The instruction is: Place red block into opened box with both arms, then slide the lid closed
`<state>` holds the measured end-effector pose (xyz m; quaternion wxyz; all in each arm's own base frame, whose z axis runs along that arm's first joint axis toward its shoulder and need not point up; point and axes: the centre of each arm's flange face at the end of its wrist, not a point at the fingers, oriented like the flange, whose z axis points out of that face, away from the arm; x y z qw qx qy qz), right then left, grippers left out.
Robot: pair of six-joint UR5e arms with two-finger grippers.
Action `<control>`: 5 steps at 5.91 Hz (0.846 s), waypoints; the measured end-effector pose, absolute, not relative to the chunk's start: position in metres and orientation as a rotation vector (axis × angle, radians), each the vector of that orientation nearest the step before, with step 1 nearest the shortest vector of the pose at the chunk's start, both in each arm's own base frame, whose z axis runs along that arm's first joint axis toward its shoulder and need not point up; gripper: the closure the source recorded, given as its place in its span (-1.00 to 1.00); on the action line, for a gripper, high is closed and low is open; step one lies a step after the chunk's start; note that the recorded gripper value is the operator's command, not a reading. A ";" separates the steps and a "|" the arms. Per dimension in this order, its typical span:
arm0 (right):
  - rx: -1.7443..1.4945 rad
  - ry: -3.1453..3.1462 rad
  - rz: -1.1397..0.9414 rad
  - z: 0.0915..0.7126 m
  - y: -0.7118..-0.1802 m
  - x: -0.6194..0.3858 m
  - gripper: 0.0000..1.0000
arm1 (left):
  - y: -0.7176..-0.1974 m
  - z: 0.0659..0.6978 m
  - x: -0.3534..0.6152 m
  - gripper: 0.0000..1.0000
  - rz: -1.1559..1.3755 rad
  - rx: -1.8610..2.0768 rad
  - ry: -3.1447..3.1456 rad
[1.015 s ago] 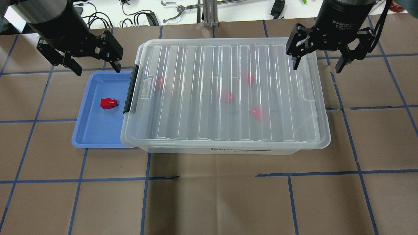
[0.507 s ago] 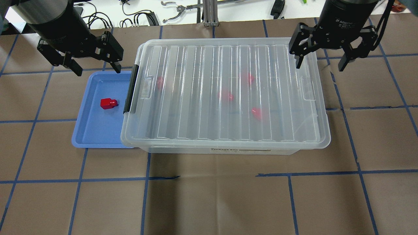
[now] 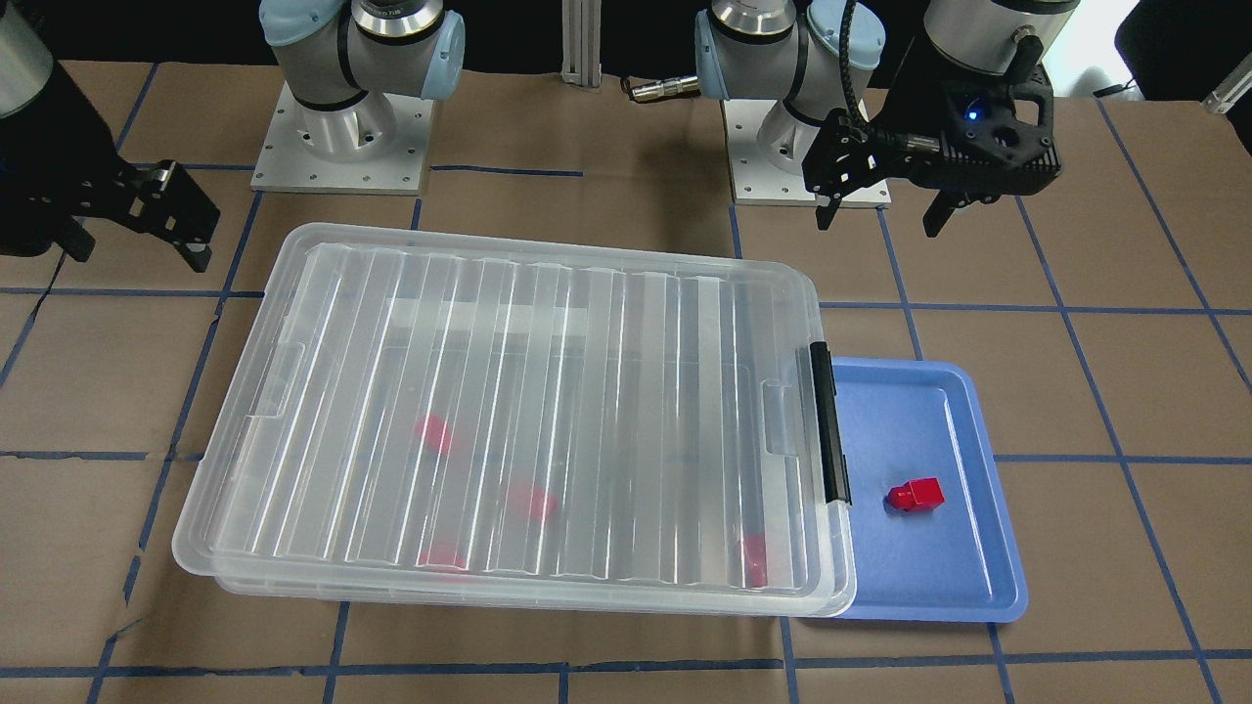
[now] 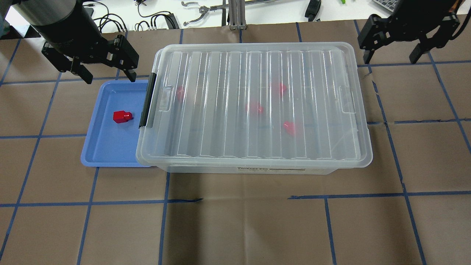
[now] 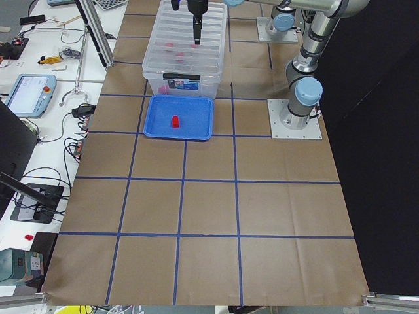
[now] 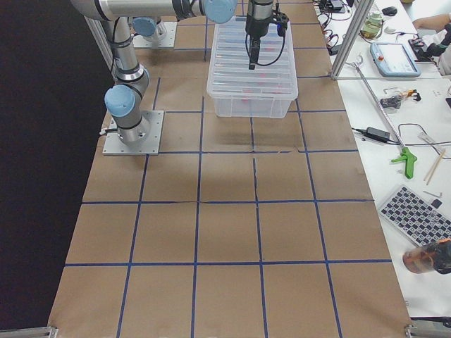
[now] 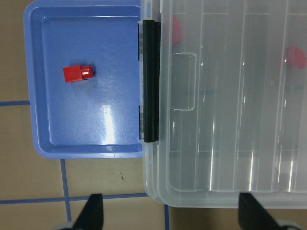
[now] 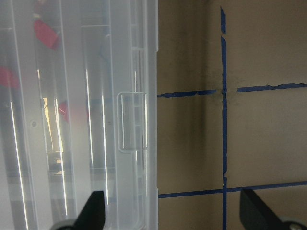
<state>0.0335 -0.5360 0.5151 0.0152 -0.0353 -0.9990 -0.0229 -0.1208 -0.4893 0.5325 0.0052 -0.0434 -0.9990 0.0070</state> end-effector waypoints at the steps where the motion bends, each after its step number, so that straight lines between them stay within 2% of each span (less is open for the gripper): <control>1: -0.125 -3.115 -0.100 0.503 -0.544 0.018 -1.00 | -0.489 0.529 -0.121 -0.96 0.014 -0.303 -3.118; 5: -0.141 -3.125 -0.127 0.405 -0.549 0.013 -1.00 | -0.497 0.506 -0.109 -0.97 -0.044 -1.222 -2.872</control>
